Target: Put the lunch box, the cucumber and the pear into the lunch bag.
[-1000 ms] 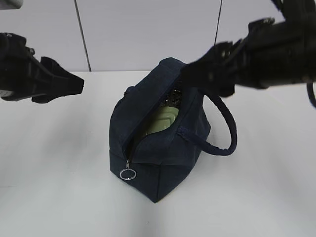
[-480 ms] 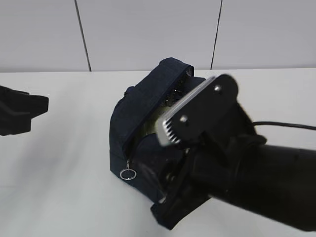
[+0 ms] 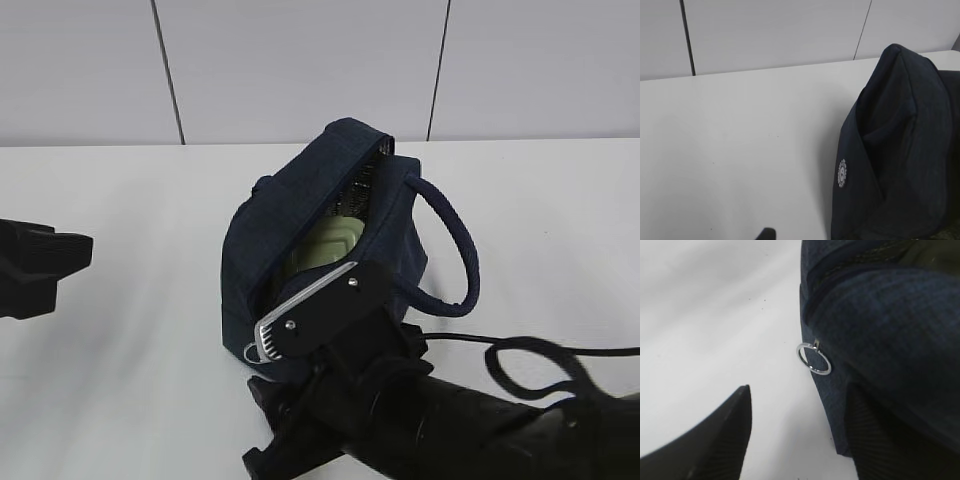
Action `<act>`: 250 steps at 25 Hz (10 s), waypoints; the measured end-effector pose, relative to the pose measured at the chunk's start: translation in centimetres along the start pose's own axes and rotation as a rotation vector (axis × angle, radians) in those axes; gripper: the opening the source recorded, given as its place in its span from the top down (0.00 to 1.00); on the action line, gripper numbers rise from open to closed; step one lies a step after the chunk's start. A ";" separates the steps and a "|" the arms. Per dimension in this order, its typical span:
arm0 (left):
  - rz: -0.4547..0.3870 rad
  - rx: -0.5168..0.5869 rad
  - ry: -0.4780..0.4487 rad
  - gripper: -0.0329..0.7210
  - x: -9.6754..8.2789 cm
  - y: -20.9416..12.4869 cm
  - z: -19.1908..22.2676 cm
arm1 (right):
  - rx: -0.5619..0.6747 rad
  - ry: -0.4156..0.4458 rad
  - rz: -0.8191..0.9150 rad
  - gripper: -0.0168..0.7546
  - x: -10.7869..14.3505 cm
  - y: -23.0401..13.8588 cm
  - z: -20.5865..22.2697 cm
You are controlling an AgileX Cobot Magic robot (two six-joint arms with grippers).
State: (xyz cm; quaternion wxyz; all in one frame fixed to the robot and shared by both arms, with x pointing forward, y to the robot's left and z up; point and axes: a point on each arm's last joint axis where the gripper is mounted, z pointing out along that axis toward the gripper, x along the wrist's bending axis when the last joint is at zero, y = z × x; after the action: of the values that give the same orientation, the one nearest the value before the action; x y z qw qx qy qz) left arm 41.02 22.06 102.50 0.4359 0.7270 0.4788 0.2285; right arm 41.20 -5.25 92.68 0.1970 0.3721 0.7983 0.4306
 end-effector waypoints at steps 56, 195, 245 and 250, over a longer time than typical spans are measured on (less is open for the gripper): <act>-0.097 -0.006 -0.014 0.62 -0.1 0.0 0.0 | -0.047 -0.091 0.066 0.77 0.6 -2.4 6.7; 0.379 0.324 -0.523 0.48 -3.1 2.4 8.6 | -0.247 -0.222 0.199 0.31 -22.5 16.5 -1.0; 0.013 -0.057 0.110 0.64 -0.4 -7.9 -18.8 | 0.178 -0.347 0.072 0.45 -9.8 -4.7 -29.7; 0.015 -0.060 0.111 0.64 -0.4 -7.9 -18.7 | 0.040 -0.348 0.073 0.45 -9.4 -6.1 -31.3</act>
State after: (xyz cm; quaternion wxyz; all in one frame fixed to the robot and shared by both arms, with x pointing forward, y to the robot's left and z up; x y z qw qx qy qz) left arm 22.88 30.74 105.44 0.4288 0.7033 0.4896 0.2860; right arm 24.81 -31.55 104.82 0.3089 0.4735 0.7465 0.3509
